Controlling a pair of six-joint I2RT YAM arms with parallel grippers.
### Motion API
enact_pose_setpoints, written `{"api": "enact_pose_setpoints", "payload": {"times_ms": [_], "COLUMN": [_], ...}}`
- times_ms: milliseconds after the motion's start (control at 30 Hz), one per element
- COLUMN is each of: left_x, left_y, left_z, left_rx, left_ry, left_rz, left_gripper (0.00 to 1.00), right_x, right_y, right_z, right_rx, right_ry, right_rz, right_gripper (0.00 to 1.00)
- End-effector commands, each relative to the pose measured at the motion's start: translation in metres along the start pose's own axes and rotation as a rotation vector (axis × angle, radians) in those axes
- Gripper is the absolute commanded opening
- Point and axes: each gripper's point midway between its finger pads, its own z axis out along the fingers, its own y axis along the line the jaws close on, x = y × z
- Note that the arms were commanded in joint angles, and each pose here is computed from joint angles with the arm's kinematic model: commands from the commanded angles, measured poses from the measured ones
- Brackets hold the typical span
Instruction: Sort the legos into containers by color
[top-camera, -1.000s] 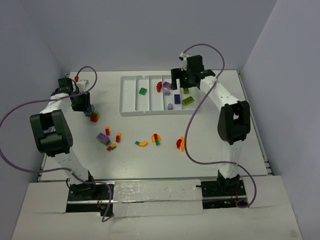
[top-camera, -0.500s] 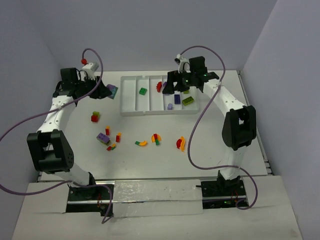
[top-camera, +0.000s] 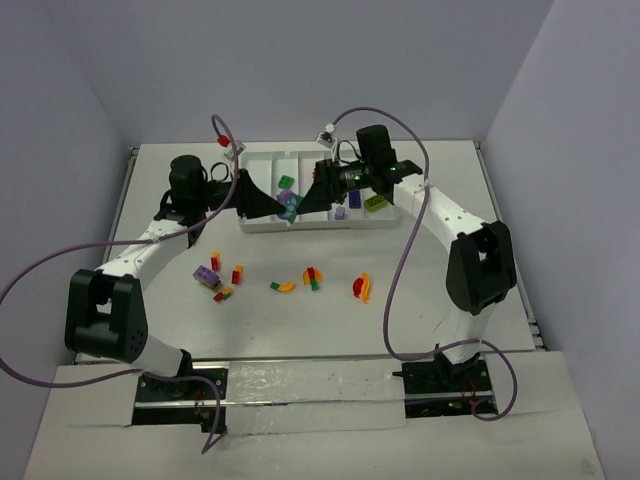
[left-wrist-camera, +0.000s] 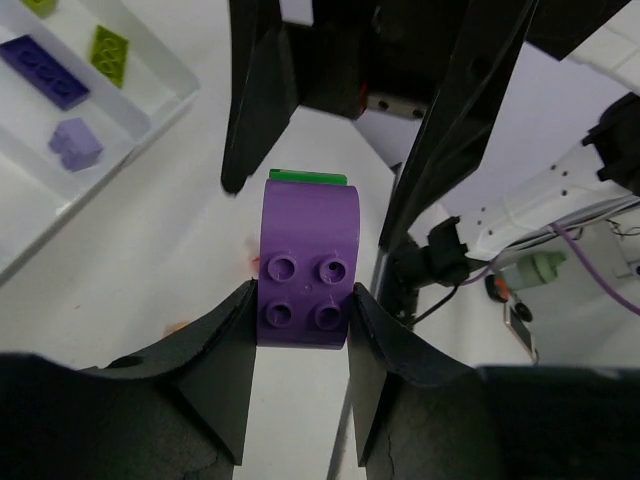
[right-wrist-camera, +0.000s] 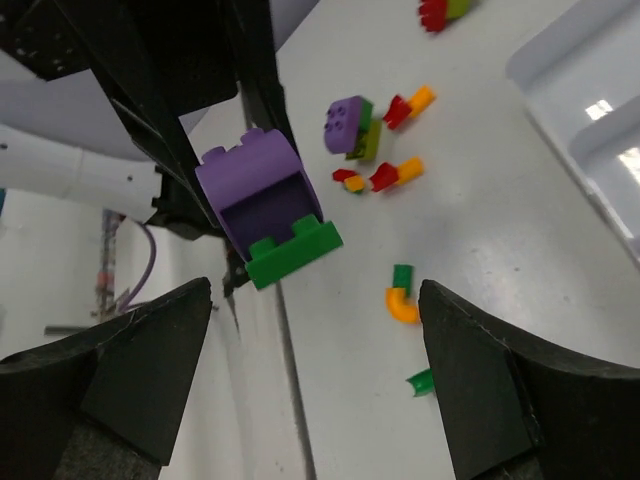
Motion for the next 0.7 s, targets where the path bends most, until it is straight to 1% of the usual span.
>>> {"api": "enact_pose_setpoints", "payload": {"times_ms": [0,100,133,167,200,233,300,367,433,467,533,567,667], "left_x": [-0.011,-0.01,-0.01,-0.01,-0.01,-0.01,-0.009,-0.007,-0.006,-0.006,-0.004,-0.005,-0.009], "left_y": [-0.04,-0.04,-0.04,-0.039,-0.038,-0.038,-0.036,-0.035,-0.034,-0.033,-0.029,-0.028,-0.024], "left_z": [0.001,0.003,0.003,0.004,0.004,0.004,0.004,0.005,0.004,0.004,0.003,0.003,-0.002], "left_rx": [0.128,0.132,0.132,0.132,0.131,0.131,0.129,0.126,0.123,0.12,0.104,0.101,0.078], "left_ry": [-0.031,-0.027,-0.027,-0.026,-0.025,-0.026,-0.022,-0.019,-0.016,-0.014,-0.011,-0.011,-0.025], "left_rz": [0.058,0.054,0.053,0.051,0.049,0.049,0.043,0.038,0.045,0.044,0.043,0.044,0.053], "left_gripper": [0.0,0.0,0.0,0.0,0.0,0.0,0.0,0.0,0.0,0.0,0.0,0.0,0.0], "right_x": [-0.001,0.001,0.001,0.001,0.001,0.002,0.003,0.005,0.006,0.006,0.008,0.008,0.012], "right_y": [0.032,0.036,0.037,0.039,0.041,0.041,0.041,0.042,0.042,0.043,0.04,0.04,0.033], "right_z": [-0.001,-0.001,-0.002,-0.002,-0.003,-0.003,-0.003,-0.003,-0.004,-0.004,-0.006,-0.006,-0.009], "right_rx": [-0.098,-0.119,-0.122,-0.131,-0.137,-0.138,-0.142,-0.145,-0.148,-0.149,-0.138,-0.137,-0.119], "right_ry": [0.015,0.015,0.011,0.01,0.01,0.01,0.012,0.017,0.02,0.02,0.025,0.026,0.029], "right_rz": [-0.07,-0.078,-0.083,-0.085,-0.089,-0.091,-0.097,-0.099,-0.104,-0.105,-0.099,-0.099,-0.086], "right_gripper": [0.84,0.74,0.69,0.62,0.57,0.54,0.43,0.36,0.26,0.2,0.03,0.0,0.0]}}
